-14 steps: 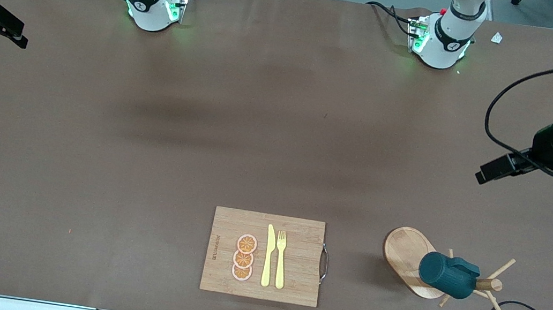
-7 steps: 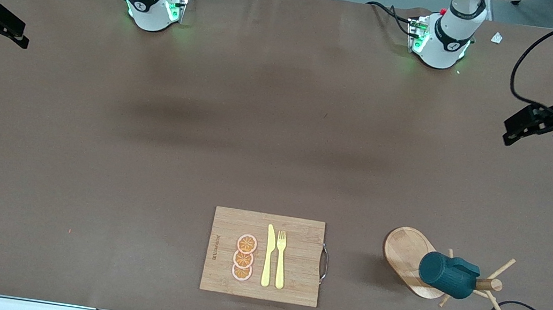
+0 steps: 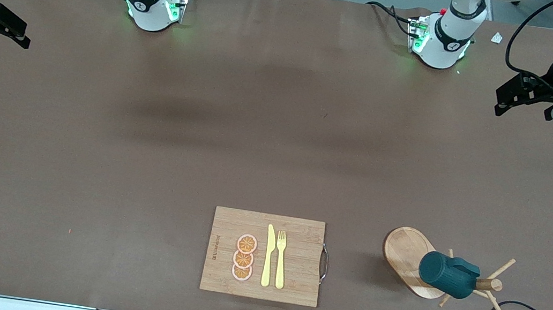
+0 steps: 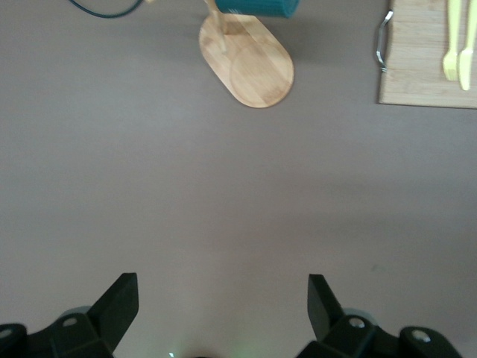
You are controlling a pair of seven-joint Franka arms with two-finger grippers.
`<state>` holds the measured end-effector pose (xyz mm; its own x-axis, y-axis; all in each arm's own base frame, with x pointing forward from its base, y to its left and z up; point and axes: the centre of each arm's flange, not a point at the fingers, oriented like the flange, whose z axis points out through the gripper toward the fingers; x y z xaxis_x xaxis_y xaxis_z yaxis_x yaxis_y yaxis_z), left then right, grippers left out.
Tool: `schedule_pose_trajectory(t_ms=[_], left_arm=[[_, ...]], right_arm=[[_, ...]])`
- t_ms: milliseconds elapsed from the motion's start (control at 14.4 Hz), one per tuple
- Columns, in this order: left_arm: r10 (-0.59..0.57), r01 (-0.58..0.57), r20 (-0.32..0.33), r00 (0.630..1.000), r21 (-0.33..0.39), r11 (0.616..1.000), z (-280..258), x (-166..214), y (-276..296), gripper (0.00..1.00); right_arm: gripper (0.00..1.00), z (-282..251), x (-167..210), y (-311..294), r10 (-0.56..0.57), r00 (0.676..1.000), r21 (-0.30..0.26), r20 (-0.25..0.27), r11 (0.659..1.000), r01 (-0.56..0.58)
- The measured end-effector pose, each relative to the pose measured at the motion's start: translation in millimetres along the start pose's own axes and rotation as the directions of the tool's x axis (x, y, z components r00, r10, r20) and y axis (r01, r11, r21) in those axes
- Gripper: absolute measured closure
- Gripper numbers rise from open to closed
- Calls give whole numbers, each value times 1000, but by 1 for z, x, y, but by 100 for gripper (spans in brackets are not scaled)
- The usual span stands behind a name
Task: Pass cup and hang on rack
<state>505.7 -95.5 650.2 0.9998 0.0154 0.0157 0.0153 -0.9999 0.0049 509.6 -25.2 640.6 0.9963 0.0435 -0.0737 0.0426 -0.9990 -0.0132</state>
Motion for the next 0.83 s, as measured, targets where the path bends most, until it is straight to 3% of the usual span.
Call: schedule_pose_trajectory(t_ms=[277, 832], left_arm=[[80, -80, 1, 997, -8, 997, 0, 1, -7, 0], [92, -92, 0, 996, 6, 996, 0, 2, -10, 0]], right_arm=[[0, 0, 0, 0, 0, 1000, 0, 0, 1000, 0], [0, 0, -1, 0, 11, 1000, 1, 7, 1000, -11]])
